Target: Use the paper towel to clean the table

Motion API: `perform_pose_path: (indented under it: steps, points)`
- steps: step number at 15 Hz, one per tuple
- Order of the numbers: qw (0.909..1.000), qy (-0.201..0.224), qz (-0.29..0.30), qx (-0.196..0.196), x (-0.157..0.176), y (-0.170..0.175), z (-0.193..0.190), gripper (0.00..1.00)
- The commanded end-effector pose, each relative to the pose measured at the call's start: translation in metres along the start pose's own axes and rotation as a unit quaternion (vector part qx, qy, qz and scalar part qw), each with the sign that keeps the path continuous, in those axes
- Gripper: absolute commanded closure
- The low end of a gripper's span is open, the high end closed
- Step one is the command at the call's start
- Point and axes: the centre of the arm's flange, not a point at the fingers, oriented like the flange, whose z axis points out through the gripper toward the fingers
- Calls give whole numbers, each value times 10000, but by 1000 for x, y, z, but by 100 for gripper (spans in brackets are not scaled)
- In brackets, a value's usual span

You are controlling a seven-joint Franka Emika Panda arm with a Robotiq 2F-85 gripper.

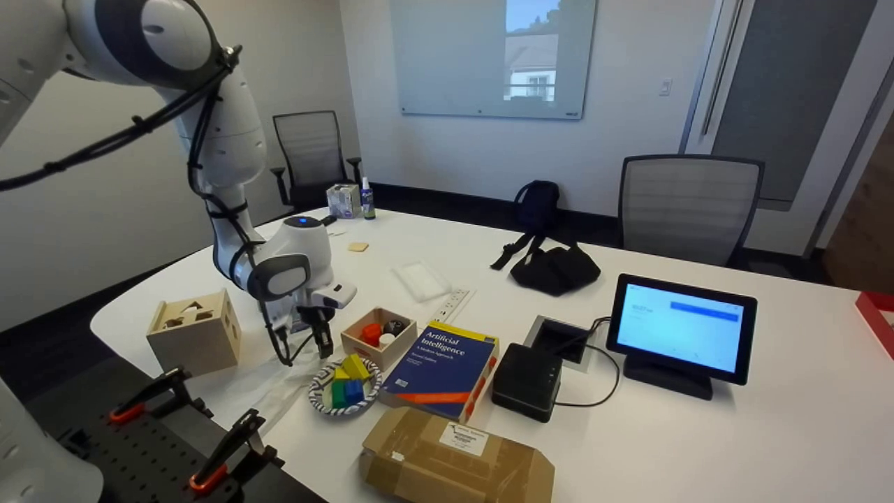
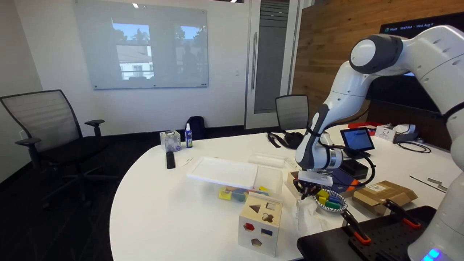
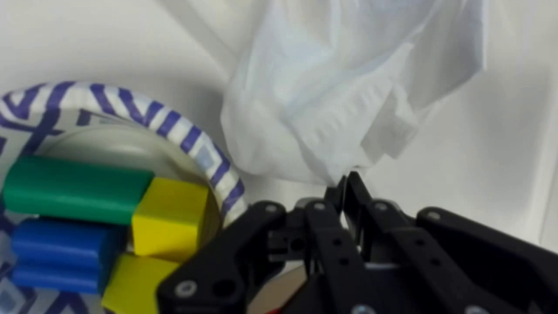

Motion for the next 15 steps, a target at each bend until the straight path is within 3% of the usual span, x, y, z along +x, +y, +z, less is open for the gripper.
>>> perform_pose_path:
  steps: [1,3,9,11,15]
  points:
    - [9978,559,98,-347,-11,-11,-16,99]
    - [9966,769,5,-297,-14,-13,-19,99]
    - [9900,1221,-356,609,-30,-18,-26,99]
    - [9884,1132,-488,891,-33,-22,-28,99]
    - [9878,517,-780,1241,-35,-26,-29,99]
